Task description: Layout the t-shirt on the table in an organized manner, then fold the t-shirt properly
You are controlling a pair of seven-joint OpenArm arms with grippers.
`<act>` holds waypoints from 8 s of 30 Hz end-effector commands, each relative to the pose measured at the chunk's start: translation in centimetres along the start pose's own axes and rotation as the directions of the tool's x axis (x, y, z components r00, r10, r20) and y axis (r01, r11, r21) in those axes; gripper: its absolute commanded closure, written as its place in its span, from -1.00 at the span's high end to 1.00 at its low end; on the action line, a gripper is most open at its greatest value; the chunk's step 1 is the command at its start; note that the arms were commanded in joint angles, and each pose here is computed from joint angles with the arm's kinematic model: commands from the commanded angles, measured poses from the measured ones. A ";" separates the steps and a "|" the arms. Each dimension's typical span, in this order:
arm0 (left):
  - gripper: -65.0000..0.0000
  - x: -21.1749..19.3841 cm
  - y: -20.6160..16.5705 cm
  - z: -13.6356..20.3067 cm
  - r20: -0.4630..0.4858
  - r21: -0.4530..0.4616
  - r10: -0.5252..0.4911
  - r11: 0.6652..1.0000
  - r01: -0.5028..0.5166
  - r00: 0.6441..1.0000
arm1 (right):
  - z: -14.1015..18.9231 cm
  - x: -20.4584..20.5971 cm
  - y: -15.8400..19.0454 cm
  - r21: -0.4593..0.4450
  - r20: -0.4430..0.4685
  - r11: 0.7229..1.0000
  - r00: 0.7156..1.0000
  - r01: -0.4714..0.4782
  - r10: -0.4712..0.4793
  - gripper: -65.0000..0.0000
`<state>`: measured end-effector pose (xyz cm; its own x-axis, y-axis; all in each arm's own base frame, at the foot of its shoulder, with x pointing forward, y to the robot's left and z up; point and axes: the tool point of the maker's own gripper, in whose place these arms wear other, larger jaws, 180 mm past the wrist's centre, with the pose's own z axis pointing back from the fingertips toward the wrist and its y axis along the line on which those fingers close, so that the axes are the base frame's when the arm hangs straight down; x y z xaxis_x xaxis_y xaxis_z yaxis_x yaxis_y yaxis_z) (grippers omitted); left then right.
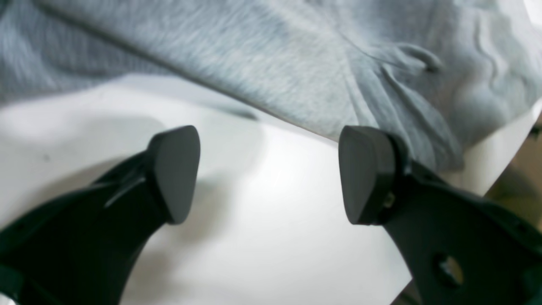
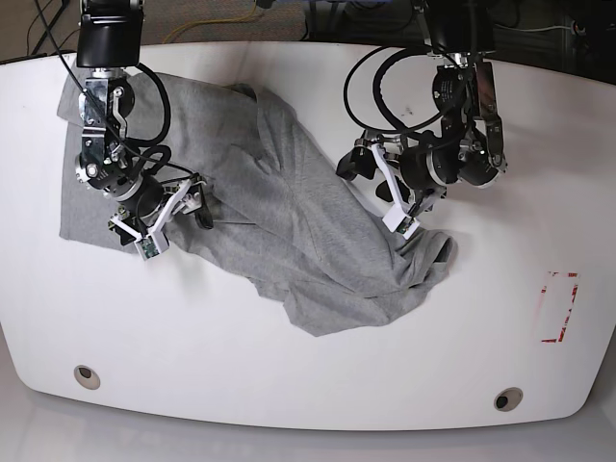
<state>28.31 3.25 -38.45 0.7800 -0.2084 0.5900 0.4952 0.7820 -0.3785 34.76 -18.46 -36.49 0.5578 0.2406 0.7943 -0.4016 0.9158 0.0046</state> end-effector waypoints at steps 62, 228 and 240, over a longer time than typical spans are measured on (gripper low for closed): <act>-0.87 0.8 1.5 -4.0 -0.012 -0.083 0.108 0.991 -0.109 0.994 | -12.2 5.0 8.0 0.249 0.026 0.967 0.998 0.056 -0.064 -1.00; -0.87 -1.6 -11.2 -11.4 -0.347 -0.258 0.031 0.958 -0.127 0.937 | 0.6 5.4 0.5 -0.081 0.180 0.991 0.980 0.105 -0.089 0.61; -0.88 -2.8 -3.0 -8.7 -0.357 -0.179 -0.063 0.984 -0.003 0.932 | 0.5 6.2 0.3 -0.084 0.194 0.991 0.977 0.102 -0.084 0.61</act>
<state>27.26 -7.29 -43.43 0.8468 -0.3900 0.3616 0.5311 0.5841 -0.6138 36.81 -16.66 -33.05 0.4922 0.0985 0.8649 -0.2773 0.9596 0.0486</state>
